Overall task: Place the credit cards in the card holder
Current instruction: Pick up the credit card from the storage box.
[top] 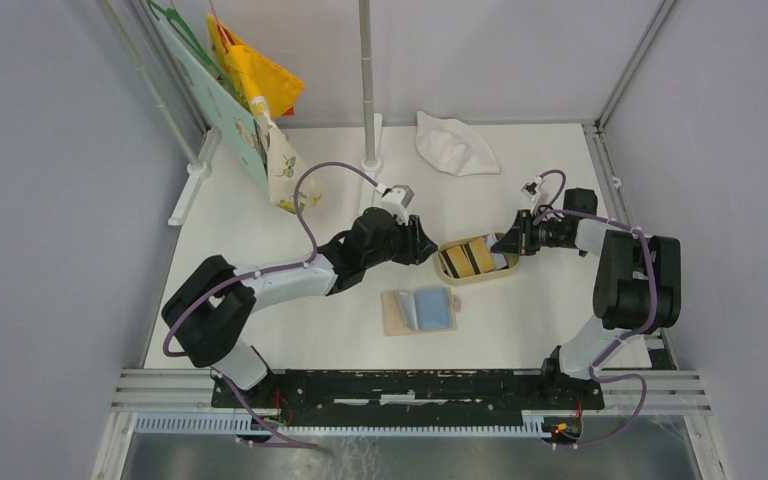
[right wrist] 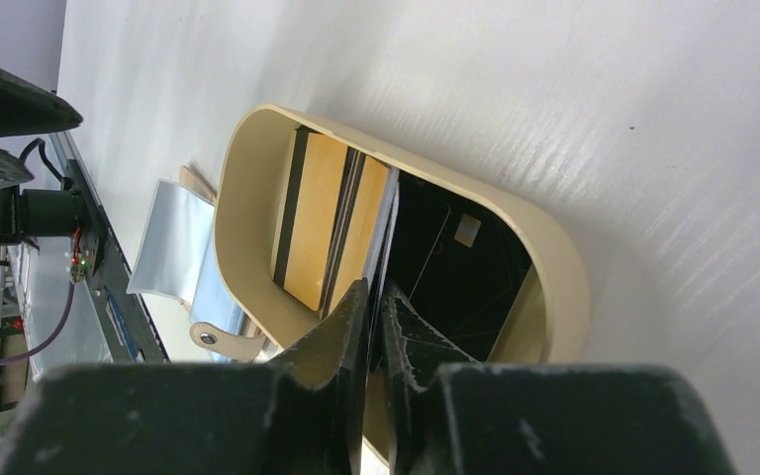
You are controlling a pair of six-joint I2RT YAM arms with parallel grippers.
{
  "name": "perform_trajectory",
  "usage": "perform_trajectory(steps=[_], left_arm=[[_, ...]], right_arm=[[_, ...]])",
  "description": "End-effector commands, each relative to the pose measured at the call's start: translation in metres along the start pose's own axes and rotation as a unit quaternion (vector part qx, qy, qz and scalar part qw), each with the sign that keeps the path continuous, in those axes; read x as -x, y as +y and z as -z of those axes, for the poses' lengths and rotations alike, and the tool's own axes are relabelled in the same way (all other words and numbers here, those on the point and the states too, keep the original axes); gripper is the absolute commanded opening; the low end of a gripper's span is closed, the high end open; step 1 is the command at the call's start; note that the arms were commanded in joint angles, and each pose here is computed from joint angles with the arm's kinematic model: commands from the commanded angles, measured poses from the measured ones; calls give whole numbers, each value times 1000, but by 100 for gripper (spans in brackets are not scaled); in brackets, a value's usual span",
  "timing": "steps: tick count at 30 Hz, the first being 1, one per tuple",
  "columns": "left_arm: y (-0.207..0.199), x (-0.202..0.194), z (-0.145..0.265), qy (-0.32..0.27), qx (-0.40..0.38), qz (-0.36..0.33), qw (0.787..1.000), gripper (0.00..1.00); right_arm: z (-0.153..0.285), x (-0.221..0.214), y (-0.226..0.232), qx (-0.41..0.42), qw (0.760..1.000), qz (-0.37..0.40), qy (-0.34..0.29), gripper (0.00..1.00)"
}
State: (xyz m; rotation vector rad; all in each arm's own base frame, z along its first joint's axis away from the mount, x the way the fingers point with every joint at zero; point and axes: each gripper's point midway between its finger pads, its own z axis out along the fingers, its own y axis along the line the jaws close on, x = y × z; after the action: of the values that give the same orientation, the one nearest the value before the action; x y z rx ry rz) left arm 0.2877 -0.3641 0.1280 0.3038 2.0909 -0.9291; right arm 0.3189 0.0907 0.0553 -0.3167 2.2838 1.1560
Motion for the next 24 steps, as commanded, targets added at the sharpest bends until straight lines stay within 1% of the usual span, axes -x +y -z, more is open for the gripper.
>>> perform_trajectory(steps=[1,3,6,10,16,20,22,24], left_arm=[[-21,25,17,-41,-40,-20,998,46],[-25,25,21,-45,-52,-19,997,46],[-32,29,31,-60,-72,-17,995,46],[-39,38,50,-87,-90,-23,992,46],[-49,59,86,-151,-116,-30,981,47],[-54,71,112,-194,-131,-30,972,57],[-53,71,117,-197,-131,-33,971,62],[-54,67,117,-188,-132,-39,973,65]], right_arm=[[5,9,2,5,1000,12,-20,10],[7,11,0,-5,1000,15,-23,5],[13,17,-4,-29,999,33,-31,0],[23,27,-6,-59,995,61,-45,0],[38,43,-4,-100,987,108,-64,0],[48,57,13,-94,980,152,-87,0],[50,63,31,-66,976,181,-103,0],[53,68,52,-32,969,214,-120,0]])
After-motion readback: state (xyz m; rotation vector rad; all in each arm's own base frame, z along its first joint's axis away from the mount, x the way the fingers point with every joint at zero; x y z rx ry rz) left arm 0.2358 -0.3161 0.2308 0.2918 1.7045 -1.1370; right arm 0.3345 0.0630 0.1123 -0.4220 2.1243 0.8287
